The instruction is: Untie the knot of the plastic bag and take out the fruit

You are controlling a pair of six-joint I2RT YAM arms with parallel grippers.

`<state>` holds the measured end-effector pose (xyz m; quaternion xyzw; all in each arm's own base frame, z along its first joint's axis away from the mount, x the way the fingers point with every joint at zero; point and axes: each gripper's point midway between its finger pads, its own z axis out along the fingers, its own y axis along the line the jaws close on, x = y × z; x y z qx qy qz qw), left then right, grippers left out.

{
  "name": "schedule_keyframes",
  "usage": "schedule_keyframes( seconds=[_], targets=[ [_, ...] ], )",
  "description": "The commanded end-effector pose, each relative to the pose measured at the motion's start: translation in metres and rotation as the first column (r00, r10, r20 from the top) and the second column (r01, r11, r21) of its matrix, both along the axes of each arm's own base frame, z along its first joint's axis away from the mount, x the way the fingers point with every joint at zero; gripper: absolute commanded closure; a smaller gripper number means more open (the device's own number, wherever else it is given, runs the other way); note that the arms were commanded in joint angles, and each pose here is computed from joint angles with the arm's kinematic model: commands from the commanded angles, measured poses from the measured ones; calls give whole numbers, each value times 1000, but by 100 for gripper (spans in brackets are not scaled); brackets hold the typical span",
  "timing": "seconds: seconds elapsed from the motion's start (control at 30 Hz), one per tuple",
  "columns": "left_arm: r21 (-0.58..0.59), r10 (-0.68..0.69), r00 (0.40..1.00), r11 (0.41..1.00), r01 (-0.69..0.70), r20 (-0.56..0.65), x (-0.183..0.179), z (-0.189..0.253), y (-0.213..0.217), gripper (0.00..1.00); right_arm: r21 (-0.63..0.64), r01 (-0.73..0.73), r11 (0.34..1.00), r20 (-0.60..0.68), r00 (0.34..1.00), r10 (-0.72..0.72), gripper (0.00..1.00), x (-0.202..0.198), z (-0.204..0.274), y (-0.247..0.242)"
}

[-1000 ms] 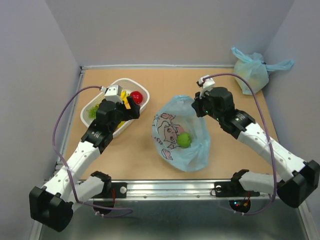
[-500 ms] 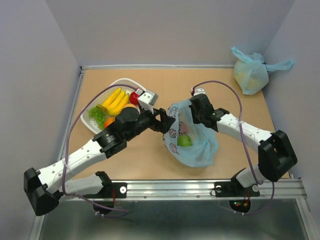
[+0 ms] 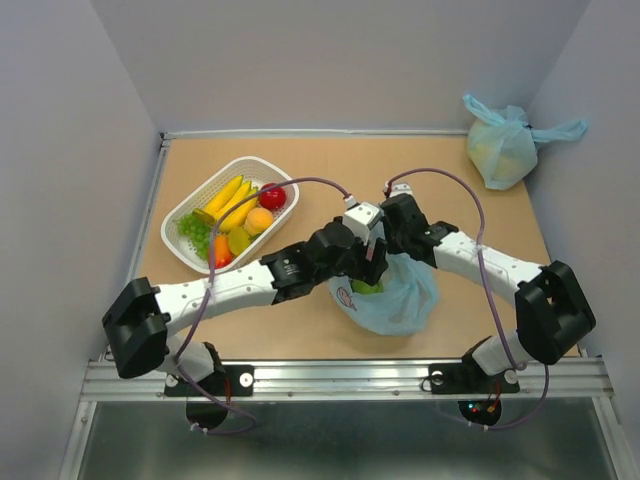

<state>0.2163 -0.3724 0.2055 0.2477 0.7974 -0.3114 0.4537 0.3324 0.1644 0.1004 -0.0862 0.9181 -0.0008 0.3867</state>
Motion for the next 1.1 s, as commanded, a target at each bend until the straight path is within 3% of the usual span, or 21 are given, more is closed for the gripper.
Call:
schedule_keyframes(
  seconds=[0.0, 0.2, 0.47, 0.77, 0.87, 0.97, 1.07],
  targets=[
    [-33, 14, 1000, 999, -14, 17, 6, 5, -15, 14, 5, 49, 999, -10, 999, -49, 92, -3, -11, -7],
    [59, 41, 999, 998, -39, -24, 16, -41, -30, 14, 0, 85, 996, -36, 996, -85, 92, -8, -24, -12],
    [176, 173, 981, 972, -156, -87, 22, -95, -10, 9, 1, 93, 996, -57, 994, -93, 90, -16, -31, -16],
    [188, 48, 984, 982, -15, -173, 6, -127, -36, 7, 0, 89, 996, -77, 993, -89, 89, -16, -37, -14],
    [186, 24, 980, 983, 13, -200, -1, -137, -36, 11, -7, 91, 996, -78, 993, -91, 89, -17, -38, -15],
    [187, 35, 980, 982, 2, -197, -1, -137, -31, 22, -7, 93, 996, -76, 993, -94, 89, -17, -38, -16],
    [165, 47, 985, 986, -19, -168, 1, -121, -27, 51, -13, 97, 995, -72, 993, -98, 89, -16, -38, -17]
  ],
)
